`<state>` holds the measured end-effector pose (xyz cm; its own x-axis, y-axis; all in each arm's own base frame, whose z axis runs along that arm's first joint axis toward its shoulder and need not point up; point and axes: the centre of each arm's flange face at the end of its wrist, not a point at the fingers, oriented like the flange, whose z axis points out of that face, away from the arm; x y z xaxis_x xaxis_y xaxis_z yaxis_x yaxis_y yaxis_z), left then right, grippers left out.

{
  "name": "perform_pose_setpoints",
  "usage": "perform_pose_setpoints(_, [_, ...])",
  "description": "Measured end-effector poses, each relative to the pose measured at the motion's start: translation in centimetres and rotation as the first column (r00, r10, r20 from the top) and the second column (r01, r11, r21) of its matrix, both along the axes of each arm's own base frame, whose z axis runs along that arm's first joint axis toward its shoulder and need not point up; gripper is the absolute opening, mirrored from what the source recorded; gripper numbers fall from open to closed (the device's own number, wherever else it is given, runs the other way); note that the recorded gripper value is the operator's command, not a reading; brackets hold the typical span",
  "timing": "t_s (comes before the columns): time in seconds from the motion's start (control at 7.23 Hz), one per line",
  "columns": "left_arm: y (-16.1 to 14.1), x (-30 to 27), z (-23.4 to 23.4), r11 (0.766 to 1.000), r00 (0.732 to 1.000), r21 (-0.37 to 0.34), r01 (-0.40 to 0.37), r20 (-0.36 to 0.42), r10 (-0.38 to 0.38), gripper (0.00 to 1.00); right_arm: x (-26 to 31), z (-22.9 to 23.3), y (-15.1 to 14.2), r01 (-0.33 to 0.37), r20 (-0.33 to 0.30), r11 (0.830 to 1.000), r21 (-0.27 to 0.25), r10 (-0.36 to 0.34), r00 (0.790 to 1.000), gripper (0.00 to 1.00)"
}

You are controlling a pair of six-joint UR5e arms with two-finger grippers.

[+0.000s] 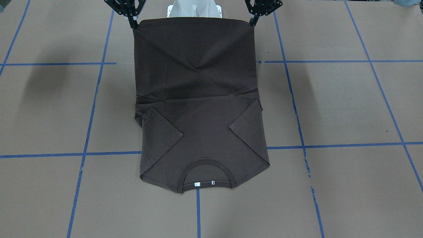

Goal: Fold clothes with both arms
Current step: 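Lift the hem with both grippers and fold it toward the collar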

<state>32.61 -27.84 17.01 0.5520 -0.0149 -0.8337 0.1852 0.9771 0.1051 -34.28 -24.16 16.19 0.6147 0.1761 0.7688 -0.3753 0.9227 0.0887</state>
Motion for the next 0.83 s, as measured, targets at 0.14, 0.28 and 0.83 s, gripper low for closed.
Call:
perform_pose_setpoints(0.14, [-4.1,-0.6,0.3,0.998,0.999,0.053,0.024,0.042,-0.027,0.0,-0.2,-0.9,-3.7,-0.04,-0.011,0.999,0.002,0.04,0.999,0.0])
perform_pose_setpoints(0.28, [-7.9,-1.5,0.8,0.996,0.996,0.086,0.036,0.08,-0.043,0.0,-0.3,-1.4,-7.8,-0.08,-0.023,0.997,-0.001,0.079,0.997,0.0])
perform_pose_setpoints(0.83, [-20.0,2.5,4.2,0.988,0.986,0.121,0.096,0.123,-0.111,0.0,-5.3,3.9,-22.8,-0.178,-0.062,0.984,0.007,0.178,0.982,0.0])
